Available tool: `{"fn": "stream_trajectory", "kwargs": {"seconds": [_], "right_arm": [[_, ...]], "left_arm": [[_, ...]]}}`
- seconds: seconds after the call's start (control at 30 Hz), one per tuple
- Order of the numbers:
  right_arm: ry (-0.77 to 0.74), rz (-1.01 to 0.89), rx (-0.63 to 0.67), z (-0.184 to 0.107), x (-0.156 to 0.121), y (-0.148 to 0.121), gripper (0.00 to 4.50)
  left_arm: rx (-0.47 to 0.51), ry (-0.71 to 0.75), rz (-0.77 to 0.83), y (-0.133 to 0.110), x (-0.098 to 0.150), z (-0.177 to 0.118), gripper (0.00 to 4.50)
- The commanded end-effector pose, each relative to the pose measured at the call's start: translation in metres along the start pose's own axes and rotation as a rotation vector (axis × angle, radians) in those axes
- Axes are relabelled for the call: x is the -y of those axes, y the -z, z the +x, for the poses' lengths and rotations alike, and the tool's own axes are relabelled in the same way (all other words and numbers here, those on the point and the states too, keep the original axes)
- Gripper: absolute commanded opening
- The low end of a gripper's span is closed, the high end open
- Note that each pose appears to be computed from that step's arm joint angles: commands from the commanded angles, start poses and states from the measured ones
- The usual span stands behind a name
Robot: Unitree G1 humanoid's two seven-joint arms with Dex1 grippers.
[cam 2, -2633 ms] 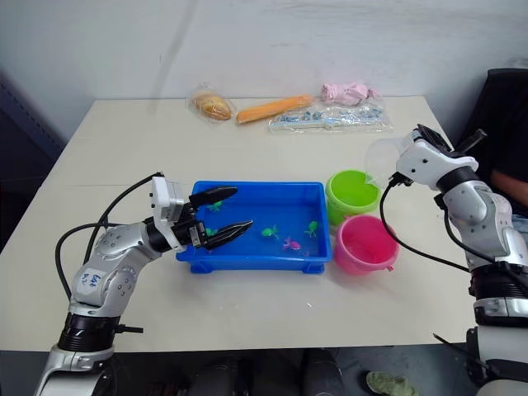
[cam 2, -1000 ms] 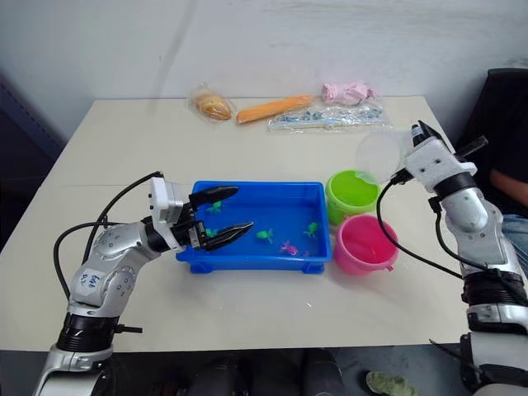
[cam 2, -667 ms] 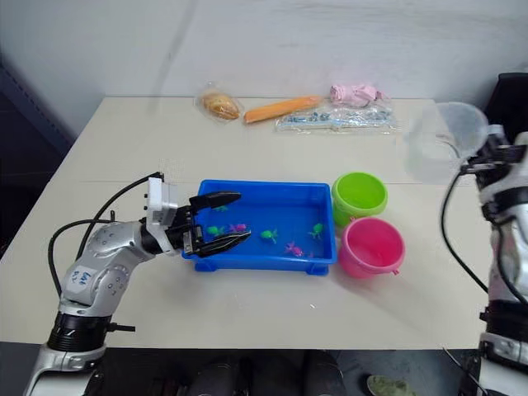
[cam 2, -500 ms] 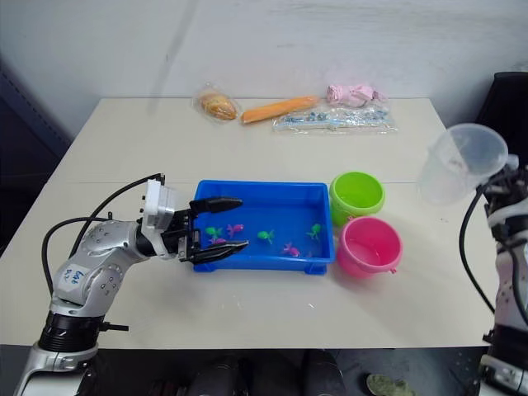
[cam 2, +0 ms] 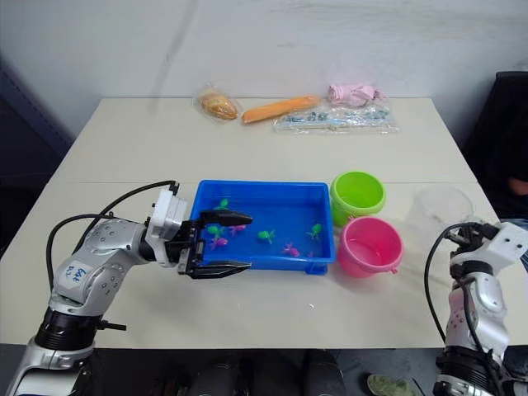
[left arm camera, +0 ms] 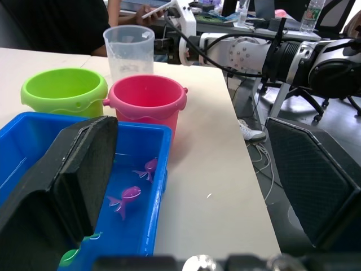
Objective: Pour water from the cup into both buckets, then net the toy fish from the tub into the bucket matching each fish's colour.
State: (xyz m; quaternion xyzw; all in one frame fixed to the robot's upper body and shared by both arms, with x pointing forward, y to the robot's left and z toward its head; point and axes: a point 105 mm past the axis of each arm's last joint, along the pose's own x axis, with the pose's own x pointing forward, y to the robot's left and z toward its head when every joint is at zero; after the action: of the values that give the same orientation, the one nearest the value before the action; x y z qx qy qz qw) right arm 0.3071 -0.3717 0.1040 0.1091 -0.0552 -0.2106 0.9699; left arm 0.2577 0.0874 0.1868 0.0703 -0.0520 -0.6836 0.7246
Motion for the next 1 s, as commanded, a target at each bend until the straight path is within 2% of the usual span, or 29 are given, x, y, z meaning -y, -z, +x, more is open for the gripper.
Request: {"fn": "stream_trajectory", "kwargs": {"seconds": [0.03,0.1,0.2,0.37,0.43,0.73,0.83,0.9,0.93,1.0], "right_arm": [[-0.010,-0.014,0.062,0.001,0.001,-0.011,0.03],[0.010,0.004,0.053,0.000,0.004,-0.006,0.03],[0.030,-0.007,0.069,-0.006,0.008,-0.009,1.11],[0.080,-0.002,0.075,-0.023,0.024,-0.012,3.63],[0.089,0.005,0.065,-0.033,0.029,-0.011,4.47],[0.015,0.004,-0.010,-0.078,0.028,-0.011,4.47],[-0.157,-0.065,-0.032,-0.094,0.014,-0.028,4.47],[-0.294,-0.135,-0.012,-0.099,0.000,-0.047,4.47],[-0.422,-0.194,0.026,-0.103,-0.015,-0.062,4.47],[-0.777,-0.350,0.061,-0.120,-0.053,-0.080,4.47]], "left_arm": [[0.006,0.026,0.034,-0.009,0.006,0.000,4.50],[0.001,0.026,0.033,-0.009,0.007,0.000,4.50],[-0.004,0.025,0.031,-0.008,0.009,-0.001,4.50],[-0.002,0.012,0.030,-0.008,0.008,-0.001,4.50],[-0.001,0.011,0.028,-0.007,0.008,-0.001,4.50],[-0.005,-0.038,0.037,-0.004,0.001,-0.008,4.50],[0.028,-0.128,0.047,-0.013,-0.009,-0.018,4.50],[0.011,-0.178,0.045,-0.014,-0.013,-0.029,4.50],[-0.034,-0.210,0.040,-0.009,-0.016,-0.041,4.50],[-0.133,-0.289,-0.002,0.003,-0.021,-0.075,4.50]]}}
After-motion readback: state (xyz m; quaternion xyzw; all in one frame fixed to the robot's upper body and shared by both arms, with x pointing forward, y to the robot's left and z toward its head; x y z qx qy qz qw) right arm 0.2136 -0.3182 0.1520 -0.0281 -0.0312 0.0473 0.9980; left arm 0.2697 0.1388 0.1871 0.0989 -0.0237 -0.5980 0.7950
